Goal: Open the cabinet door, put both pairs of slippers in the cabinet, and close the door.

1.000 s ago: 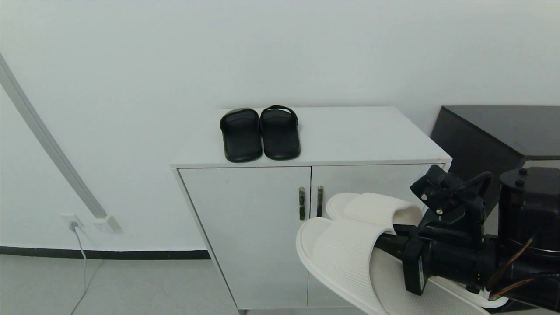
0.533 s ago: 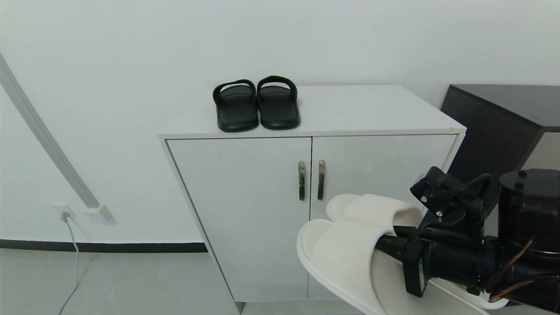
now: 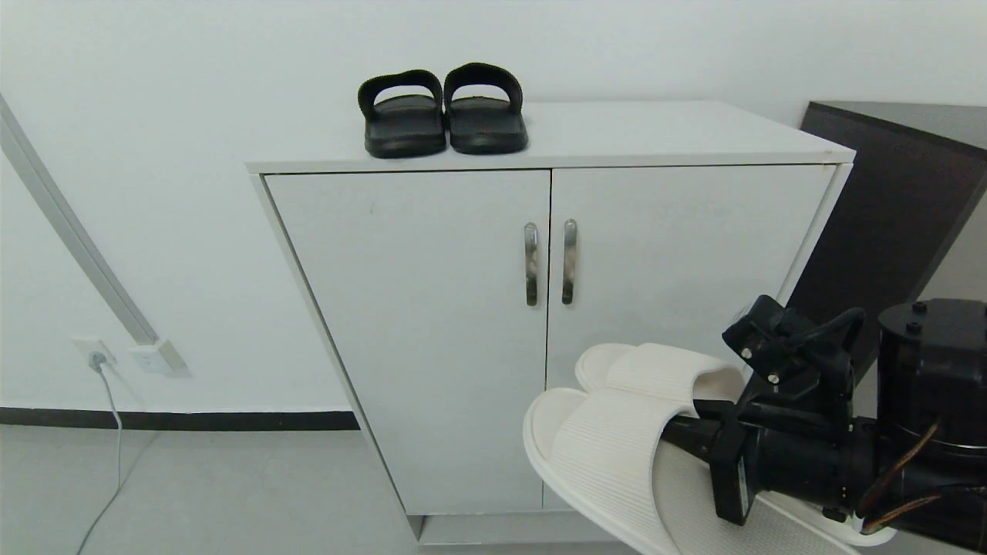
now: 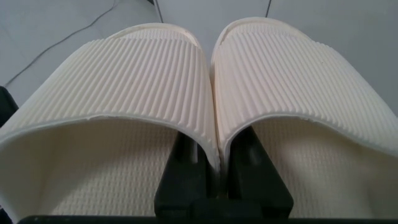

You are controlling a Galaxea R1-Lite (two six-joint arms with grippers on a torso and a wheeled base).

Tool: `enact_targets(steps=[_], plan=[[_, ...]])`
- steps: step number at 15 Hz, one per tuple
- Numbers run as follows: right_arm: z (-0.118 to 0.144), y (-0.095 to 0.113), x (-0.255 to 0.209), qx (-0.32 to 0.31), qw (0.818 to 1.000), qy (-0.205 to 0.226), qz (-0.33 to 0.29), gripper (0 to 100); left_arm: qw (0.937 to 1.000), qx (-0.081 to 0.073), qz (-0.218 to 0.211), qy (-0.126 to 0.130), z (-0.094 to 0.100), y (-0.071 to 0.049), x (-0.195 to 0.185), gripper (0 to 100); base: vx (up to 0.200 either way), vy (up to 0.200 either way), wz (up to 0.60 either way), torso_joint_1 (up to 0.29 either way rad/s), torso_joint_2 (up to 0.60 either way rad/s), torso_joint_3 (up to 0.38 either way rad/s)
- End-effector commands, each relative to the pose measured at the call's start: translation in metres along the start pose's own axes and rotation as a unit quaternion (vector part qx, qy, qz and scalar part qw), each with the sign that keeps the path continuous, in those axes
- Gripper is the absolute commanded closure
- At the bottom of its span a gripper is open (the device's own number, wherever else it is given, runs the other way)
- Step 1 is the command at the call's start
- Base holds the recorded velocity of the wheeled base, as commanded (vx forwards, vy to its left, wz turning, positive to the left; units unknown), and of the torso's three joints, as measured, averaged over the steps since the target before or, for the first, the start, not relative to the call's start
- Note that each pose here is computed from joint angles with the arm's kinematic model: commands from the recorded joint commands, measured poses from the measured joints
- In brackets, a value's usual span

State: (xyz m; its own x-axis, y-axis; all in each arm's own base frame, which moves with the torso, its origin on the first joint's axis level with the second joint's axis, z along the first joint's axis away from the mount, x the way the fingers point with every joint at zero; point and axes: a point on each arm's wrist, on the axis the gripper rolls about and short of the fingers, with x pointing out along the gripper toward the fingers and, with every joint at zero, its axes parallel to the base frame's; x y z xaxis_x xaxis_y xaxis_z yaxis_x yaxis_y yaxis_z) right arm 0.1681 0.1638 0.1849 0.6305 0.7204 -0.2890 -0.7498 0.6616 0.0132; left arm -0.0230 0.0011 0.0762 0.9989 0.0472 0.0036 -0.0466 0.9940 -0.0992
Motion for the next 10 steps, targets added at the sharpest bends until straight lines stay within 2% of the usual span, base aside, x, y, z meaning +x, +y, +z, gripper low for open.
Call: enact_targets(steps=[1,5,10], plan=[[-0.0004,0.0002,0.0004,0.000,1.000,0.001,0.001,100,1.0000,0.000,0.000,0.001,-0.0001,0.0000,0.0001,0,0.000,0.000,0.00,-0.051,0.45,0.378],[-0.0013,0.0002,0.0003,-0.003,1.000,0.002,0.001,100,1.0000,0.000,0.000,0.001,-0.0001,0.0000,0.0001,0,0.000,0.000,0.00,-0.029,0.40,0.369],[-0.0047,0.0000,-0.0002,-0.008,1.000,0.008,0.000,100,1.0000,0.001,-0.001,0.001,-0.0001,0.0000,0.0001,0,0.000,0.000,0.00,0.000,0.06,0.050]])
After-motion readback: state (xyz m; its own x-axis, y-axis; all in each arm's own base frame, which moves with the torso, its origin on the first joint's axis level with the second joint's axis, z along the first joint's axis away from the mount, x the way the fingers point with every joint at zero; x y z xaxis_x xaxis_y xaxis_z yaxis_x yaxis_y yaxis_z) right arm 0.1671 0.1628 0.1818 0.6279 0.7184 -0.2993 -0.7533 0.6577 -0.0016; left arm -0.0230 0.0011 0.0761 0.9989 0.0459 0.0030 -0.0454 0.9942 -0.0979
